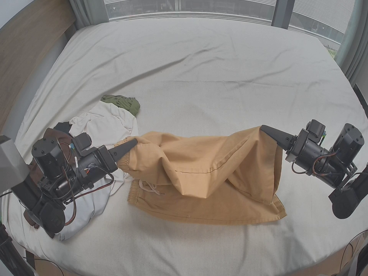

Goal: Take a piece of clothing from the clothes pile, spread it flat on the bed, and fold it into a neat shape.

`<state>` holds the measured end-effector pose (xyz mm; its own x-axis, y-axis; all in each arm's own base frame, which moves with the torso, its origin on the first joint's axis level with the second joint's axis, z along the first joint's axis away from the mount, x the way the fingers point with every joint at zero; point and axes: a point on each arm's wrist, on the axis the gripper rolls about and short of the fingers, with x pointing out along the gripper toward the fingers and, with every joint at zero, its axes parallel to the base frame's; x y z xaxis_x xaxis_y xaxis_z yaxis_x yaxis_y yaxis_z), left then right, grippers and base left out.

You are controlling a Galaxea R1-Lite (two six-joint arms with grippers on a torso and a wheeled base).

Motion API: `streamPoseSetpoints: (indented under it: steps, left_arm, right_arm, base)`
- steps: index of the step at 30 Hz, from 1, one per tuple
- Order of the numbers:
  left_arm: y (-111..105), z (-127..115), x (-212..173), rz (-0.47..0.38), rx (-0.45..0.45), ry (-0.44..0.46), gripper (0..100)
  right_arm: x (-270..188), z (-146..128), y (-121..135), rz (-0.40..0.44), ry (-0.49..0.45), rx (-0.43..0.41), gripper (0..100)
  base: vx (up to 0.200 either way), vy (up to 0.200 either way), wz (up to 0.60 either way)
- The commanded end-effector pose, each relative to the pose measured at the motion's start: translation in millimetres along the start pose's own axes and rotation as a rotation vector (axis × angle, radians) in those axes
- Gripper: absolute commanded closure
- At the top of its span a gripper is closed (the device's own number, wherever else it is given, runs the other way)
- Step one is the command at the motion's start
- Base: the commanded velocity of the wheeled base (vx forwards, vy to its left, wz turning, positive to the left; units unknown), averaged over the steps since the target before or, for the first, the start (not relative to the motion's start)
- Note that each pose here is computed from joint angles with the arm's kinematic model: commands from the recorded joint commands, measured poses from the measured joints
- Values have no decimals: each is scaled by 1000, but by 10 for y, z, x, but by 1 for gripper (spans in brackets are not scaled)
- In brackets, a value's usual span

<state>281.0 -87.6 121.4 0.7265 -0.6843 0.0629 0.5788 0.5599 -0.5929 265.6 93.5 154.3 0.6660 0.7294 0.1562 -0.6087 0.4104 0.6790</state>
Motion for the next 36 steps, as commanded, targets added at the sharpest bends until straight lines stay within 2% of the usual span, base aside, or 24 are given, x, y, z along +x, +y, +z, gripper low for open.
streamPoseSetpoints:
  steps: [1,10,28,36]
  left_arm:
    - [74,26,7,18,1,-11,100]
    - [147,139,-22,39,9,-51,100]
    - [163,278,-96,49,29,-98,100]
    - [132,308,-111,42,41,-107,100]
  right_arm:
    - [-13,71,-32,-9,-24,-11,100]
    - [-57,190,-138,-30,-49,-23,100]
    - [-124,377,-260,-64,-107,-49,100]
    - [-182,477,-269,-53,-115,-67,100]
  base:
    - [0,0,0]
    - [0,0,0]
    - [0,0,0]
    - [0,0,0]
